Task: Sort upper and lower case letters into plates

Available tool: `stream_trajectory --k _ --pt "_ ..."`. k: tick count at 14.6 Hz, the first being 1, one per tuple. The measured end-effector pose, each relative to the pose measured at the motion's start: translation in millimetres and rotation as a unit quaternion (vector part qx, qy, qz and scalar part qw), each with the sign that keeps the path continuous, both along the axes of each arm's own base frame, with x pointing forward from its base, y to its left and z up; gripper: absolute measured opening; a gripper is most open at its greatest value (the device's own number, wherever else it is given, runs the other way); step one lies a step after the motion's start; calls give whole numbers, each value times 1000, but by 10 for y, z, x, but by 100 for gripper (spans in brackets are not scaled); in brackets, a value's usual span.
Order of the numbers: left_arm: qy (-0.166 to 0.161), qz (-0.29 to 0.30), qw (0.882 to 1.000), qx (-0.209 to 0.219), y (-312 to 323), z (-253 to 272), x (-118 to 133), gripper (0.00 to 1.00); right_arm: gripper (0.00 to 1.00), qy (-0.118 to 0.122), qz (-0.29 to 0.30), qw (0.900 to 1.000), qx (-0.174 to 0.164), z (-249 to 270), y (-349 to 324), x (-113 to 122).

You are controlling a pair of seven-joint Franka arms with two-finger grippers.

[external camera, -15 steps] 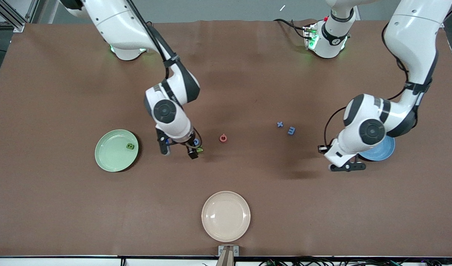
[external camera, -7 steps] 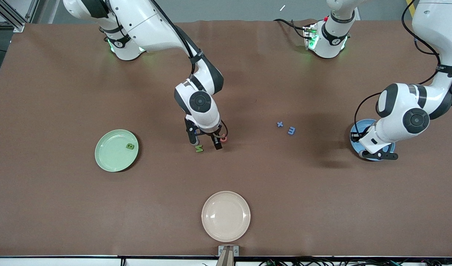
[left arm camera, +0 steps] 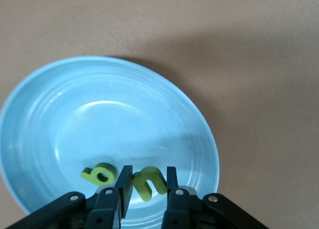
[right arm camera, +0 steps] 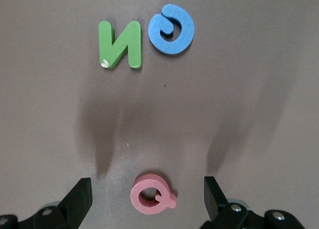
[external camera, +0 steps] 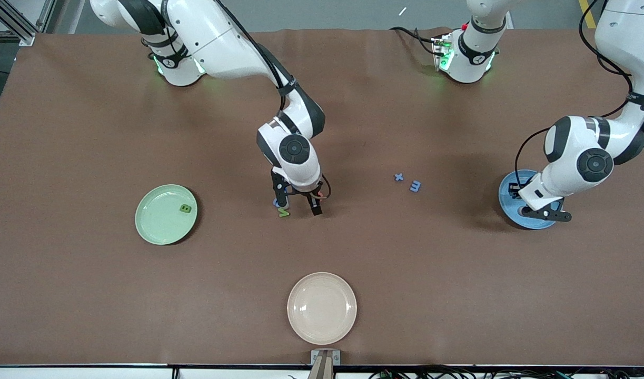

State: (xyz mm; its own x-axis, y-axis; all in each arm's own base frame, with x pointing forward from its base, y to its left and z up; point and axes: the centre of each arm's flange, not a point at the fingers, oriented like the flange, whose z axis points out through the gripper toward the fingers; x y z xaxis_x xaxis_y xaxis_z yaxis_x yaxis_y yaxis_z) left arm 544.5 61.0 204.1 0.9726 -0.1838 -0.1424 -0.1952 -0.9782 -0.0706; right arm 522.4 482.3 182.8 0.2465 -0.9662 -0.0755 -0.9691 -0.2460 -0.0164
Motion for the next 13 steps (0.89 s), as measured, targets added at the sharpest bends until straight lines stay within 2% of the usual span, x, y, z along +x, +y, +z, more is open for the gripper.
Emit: stream_trajectory --k 5,6,7,8,12,13 --pt "-2 -15 1000 -2 -13 -156 -50 32 96 1 -5 1000 -1 -90 95 -28" --pt "-1 -18 1000 0 13 -187 -60 32 88 1 -5 1000 -1 -100 114 -34" --pt "0 -18 1000 1 47 -216 -70 32 84 0 -5 1000 -1 -99 126 -36" --pt "0 -17 1000 0 78 -233 -76 32 84 0 -5 1000 0 -94 134 -38" --pt "-1 -18 1000 1 83 -229 -74 32 71 -1 -2 1000 0 -68 187 -60" --pt "-2 -18 1000 1 83 -229 -73 38 70 -1 -1 1000 0 -67 191 -63"
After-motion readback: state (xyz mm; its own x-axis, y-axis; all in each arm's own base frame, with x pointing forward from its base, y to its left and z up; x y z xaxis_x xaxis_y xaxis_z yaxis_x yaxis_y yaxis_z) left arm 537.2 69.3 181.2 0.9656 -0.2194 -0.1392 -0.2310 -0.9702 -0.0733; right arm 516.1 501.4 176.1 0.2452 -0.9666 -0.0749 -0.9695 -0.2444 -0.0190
